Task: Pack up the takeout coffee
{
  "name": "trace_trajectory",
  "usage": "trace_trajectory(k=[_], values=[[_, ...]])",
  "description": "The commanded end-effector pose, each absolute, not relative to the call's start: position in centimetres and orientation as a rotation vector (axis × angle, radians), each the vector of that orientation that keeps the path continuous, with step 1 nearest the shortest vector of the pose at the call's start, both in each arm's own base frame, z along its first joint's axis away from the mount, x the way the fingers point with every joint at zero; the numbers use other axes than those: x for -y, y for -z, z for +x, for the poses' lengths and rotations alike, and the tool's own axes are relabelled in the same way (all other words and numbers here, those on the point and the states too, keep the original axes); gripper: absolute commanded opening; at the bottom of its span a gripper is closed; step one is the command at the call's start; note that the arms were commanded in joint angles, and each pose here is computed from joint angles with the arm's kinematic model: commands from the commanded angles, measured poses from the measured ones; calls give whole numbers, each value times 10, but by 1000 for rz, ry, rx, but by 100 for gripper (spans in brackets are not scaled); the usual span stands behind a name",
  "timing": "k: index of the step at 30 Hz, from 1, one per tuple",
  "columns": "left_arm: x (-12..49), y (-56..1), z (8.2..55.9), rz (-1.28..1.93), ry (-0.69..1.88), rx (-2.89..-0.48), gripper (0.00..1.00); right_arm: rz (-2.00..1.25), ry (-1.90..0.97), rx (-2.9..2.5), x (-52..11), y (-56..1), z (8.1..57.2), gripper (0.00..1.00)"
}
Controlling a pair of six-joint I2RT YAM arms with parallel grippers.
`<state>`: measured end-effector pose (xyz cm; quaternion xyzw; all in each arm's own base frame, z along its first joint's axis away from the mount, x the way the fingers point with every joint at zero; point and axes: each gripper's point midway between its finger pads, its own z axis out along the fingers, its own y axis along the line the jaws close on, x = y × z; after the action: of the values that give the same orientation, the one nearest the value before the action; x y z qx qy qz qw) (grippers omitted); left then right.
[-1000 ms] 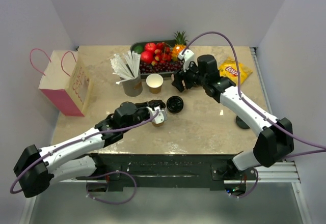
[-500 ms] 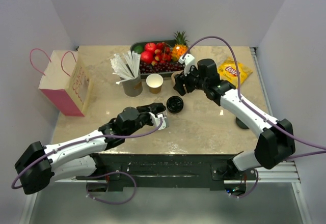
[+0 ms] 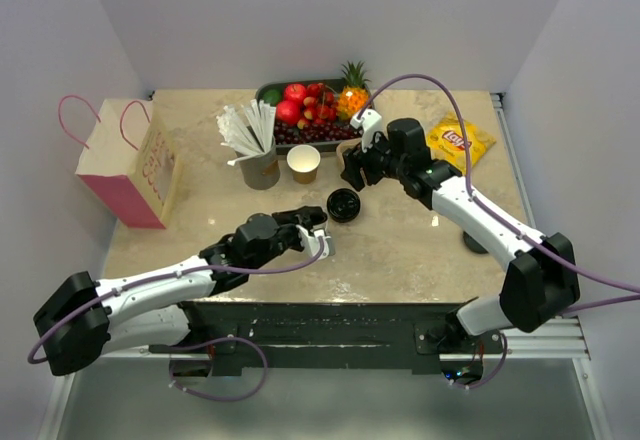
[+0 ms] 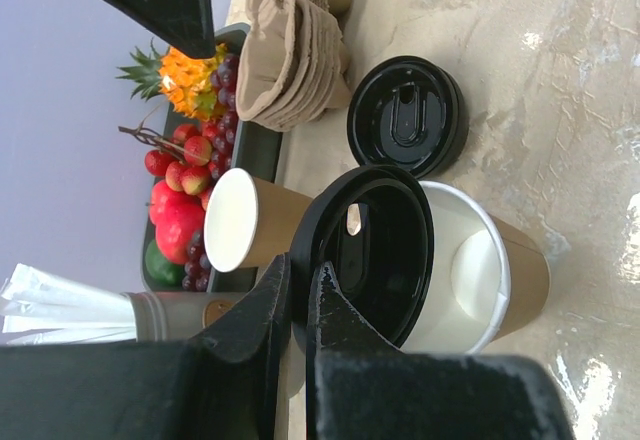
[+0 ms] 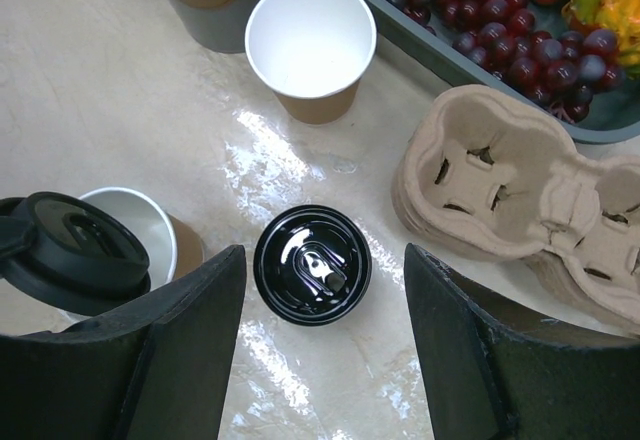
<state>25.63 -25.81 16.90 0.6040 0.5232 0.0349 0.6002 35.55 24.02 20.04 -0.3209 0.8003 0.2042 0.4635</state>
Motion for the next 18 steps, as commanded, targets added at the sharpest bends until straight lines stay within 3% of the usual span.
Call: trace_trajectory(k=[1, 18], values=[[265, -181, 258, 1370, -75, -1187, 8, -783, -553, -1902, -249, -223, 359, 67], [268, -178, 240, 1390, 65, -1268, 29, -778, -580, -1906, -255, -219, 362, 67]])
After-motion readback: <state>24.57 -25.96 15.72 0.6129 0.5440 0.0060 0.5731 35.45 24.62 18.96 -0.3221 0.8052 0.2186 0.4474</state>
